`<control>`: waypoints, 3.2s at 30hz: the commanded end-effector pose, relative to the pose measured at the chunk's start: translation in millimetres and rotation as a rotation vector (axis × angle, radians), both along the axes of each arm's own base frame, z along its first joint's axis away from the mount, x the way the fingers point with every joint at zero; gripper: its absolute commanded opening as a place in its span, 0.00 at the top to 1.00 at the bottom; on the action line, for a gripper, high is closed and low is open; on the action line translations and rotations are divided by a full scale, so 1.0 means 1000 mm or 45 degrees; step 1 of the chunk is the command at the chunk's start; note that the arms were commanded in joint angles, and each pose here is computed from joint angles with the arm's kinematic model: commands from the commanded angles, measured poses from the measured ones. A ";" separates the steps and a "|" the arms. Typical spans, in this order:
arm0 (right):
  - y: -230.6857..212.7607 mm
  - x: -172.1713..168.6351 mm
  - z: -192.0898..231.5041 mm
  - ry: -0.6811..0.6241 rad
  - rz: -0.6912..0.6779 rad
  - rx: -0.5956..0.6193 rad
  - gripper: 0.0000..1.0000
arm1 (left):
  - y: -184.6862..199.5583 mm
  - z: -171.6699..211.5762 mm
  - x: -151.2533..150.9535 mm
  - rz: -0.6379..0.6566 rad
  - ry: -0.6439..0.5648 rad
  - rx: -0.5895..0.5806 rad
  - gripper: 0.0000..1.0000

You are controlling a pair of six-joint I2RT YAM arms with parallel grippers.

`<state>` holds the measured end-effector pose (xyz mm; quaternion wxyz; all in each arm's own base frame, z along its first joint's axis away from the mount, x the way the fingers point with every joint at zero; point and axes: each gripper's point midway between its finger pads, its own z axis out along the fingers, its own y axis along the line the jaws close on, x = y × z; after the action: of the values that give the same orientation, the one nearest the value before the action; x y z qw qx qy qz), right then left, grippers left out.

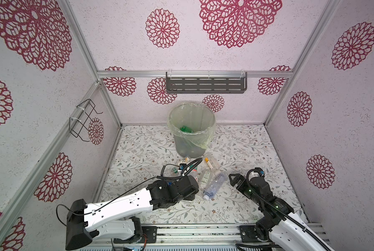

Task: Throw the plastic bottles in the bin
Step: 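Lift the green-labelled water bottle with the left gripper off the pile, then carry the water bottle with the left gripper up over the bin, then open the left gripper over the bin to drop the bottle, then withdraw the empty left gripper from the bin back toward the pile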

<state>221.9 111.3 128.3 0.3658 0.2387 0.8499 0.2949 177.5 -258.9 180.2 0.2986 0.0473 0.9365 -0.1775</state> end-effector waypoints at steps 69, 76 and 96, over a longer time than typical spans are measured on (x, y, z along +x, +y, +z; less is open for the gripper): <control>-0.018 0.000 0.036 -0.074 -0.067 -0.073 0.01 | 0.058 0.298 0.195 0.183 -0.668 -0.489 0.03; -0.012 -0.007 0.019 0.035 -0.034 -0.057 0.01 | 0.078 0.253 0.161 0.228 -0.542 -0.455 0.03; 0.002 -0.016 0.000 0.121 0.035 0.027 0.01 | 0.105 0.158 0.112 0.254 -0.365 -0.365 0.03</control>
<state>206.1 111.3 130.6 0.3243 0.2336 0.8709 0.2860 287.1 -154.0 343.8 0.4428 -0.0739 0.8501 -0.2755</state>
